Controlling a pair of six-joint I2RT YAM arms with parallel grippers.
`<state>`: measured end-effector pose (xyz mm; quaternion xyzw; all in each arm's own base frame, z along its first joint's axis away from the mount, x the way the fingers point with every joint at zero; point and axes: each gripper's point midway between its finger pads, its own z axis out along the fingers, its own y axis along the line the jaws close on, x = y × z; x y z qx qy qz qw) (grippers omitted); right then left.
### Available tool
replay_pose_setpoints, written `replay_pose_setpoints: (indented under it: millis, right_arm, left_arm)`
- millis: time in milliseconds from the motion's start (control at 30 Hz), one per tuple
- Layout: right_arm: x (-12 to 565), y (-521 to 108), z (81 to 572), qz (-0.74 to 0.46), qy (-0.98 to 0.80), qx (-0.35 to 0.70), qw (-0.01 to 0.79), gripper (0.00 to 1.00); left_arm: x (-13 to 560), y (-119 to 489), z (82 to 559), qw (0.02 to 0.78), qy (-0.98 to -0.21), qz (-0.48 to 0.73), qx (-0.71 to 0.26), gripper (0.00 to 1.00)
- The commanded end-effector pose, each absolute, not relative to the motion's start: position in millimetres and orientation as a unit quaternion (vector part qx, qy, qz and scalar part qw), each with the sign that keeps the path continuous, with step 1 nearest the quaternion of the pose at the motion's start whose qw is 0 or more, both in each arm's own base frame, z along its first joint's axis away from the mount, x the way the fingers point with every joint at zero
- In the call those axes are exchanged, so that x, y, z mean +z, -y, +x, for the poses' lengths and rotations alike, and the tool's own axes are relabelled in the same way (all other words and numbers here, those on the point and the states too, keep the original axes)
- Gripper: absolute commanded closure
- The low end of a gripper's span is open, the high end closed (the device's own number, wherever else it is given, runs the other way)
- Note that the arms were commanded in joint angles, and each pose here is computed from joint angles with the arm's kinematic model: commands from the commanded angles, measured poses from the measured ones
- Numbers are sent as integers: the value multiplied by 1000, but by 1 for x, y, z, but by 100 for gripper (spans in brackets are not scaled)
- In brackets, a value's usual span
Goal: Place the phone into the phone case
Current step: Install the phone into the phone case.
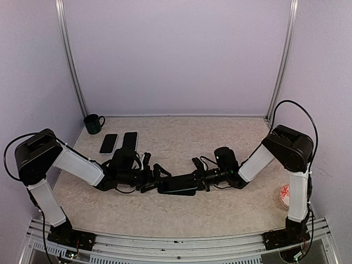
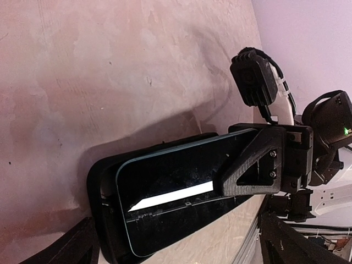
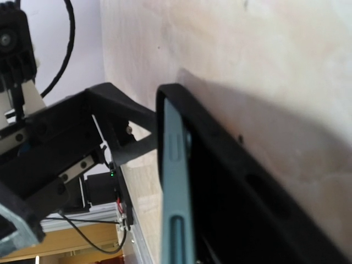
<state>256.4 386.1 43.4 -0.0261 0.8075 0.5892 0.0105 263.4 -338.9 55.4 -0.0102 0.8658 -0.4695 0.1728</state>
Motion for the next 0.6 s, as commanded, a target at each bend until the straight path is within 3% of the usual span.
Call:
replay_pose_setpoints:
  millis: [0, 567]
  right_arm:
    - [12, -380, 263, 27, -826, 562, -9, 100]
    - [9, -393, 260, 9, -818, 574, -31, 100]
  left_arm:
    - [82, 356, 254, 180, -845, 20, -503, 1]
    - [71, 359, 256, 174, -851, 20, -495, 1]
